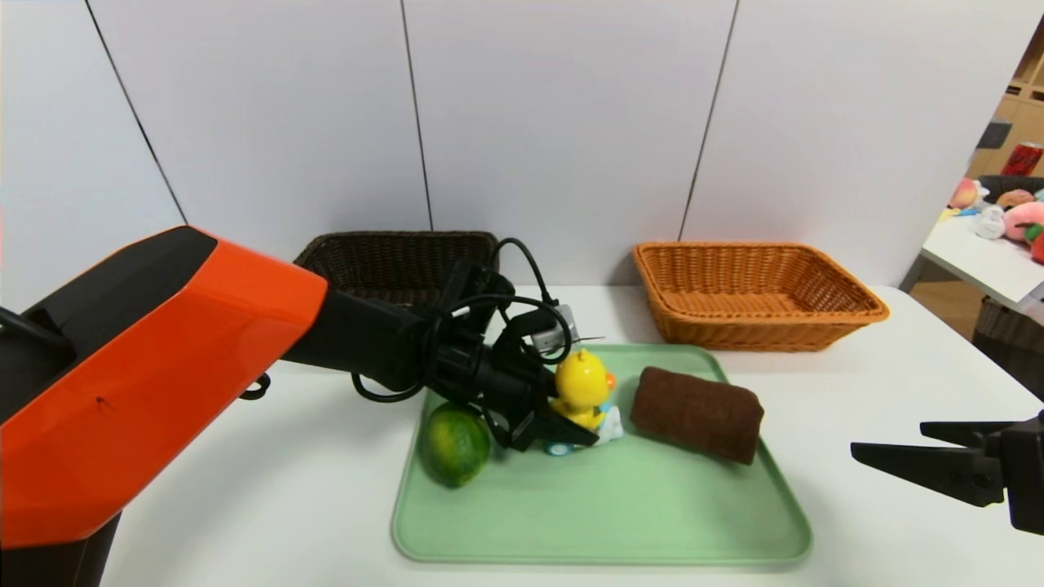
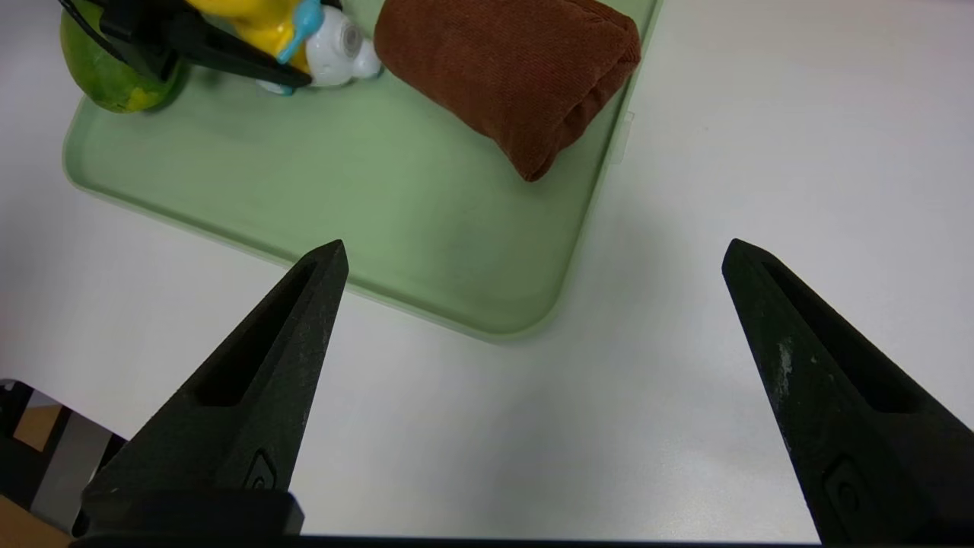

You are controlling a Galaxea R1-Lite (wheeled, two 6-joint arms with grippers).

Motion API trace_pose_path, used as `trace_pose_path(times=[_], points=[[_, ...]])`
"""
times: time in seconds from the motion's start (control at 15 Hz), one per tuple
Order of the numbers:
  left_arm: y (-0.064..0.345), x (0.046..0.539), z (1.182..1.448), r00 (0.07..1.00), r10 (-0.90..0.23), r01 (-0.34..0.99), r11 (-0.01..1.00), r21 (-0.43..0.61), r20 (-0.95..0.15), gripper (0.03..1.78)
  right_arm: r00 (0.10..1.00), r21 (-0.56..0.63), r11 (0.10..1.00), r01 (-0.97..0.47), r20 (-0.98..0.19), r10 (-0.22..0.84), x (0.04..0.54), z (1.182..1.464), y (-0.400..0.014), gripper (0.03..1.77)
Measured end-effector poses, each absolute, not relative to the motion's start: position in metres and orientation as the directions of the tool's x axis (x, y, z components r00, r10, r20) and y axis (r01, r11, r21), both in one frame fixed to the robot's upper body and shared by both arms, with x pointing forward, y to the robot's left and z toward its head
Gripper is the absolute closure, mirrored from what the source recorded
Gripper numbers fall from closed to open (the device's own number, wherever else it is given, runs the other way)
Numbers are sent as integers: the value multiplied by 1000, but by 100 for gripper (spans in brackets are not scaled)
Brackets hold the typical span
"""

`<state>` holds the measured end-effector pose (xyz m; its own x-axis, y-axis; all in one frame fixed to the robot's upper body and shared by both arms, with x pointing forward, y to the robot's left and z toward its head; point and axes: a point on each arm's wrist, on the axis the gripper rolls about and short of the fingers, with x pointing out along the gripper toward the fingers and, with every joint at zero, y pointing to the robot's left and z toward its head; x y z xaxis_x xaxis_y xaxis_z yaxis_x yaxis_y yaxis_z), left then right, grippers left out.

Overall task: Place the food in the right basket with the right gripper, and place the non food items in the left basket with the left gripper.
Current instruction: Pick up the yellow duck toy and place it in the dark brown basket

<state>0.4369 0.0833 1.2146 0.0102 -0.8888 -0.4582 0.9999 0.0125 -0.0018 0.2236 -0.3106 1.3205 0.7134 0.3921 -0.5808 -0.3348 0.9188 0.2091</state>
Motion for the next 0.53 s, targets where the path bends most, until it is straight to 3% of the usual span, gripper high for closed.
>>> trace_pose_path(times=[0.53], points=[[85, 435, 1220, 12, -890, 1000, 15, -3, -455, 103, 710, 210, 919, -333, -585, 391, 223, 1319, -311, 10]])
